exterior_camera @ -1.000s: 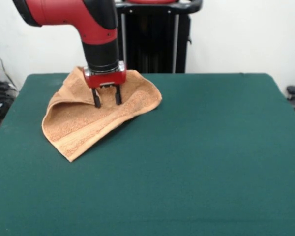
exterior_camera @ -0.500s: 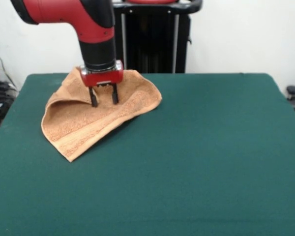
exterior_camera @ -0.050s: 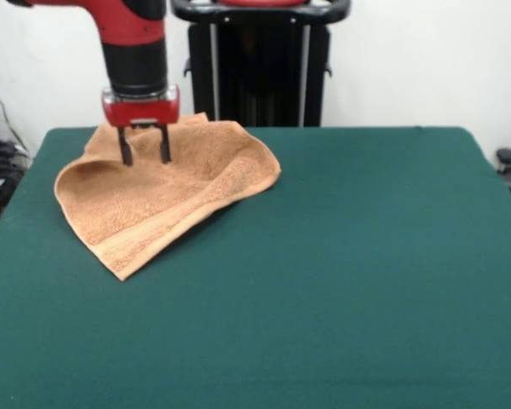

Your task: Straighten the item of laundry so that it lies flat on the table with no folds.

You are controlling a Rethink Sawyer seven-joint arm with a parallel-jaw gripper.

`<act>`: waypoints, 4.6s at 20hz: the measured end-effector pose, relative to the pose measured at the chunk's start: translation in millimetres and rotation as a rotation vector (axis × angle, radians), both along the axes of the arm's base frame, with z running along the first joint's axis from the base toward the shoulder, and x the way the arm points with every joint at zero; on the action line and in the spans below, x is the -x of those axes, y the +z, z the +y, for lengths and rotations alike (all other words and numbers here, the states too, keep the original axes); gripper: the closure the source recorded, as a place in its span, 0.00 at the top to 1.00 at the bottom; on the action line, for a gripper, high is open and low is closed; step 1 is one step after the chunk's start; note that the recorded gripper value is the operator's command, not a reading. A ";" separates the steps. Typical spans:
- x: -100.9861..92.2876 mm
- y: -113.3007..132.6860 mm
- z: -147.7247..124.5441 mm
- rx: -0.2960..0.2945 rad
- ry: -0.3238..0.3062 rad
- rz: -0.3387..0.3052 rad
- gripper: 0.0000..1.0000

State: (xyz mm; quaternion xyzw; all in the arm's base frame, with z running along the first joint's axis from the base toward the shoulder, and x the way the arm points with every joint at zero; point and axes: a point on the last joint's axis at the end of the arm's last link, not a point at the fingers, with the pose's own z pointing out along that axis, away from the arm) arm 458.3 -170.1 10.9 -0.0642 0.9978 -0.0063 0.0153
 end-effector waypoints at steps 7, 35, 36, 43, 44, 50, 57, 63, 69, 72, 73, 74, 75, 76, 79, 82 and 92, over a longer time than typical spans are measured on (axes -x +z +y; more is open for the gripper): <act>-5.7 15.3 -11.1 0.030 -0.005 -0.025 1.00; 41.5 9.7 -83.5 0.061 -0.078 -0.015 1.00; 44.6 9.2 -86.9 0.064 -0.078 -0.014 1.00; 64.5 4.0 -104.7 0.076 -0.075 -0.005 1.00; 66.4 2.4 -105.0 0.074 -0.073 -0.002 1.00; 68.8 -3.1 -96.8 0.068 -0.043 0.007 1.00; 53.4 -3.3 -66.2 0.073 0.032 0.006 1.00; 30.6 -3.1 -30.1 0.074 0.120 -0.034 1.00; 17.8 -3.2 -3.0 0.075 0.171 -0.059 1.00; 18.9 -8.5 9.4 0.069 0.184 -0.056 1.00; 20.5 -11.1 13.3 0.064 0.185 -0.052 1.00; 21.7 -13.3 15.9 0.061 0.185 -0.049 1.00; 24.8 -18.8 22.2 0.053 0.186 -0.041 1.00; 26.4 -21.9 25.7 0.048 0.186 -0.038 1.00; 32.3 -32.5 34.6 0.037 0.190 -0.030 1.00; 39.0 -44.8 41.8 0.028 0.193 -0.027 1.00; 45.1 -47.6 44.7 0.064 0.175 -0.079 1.00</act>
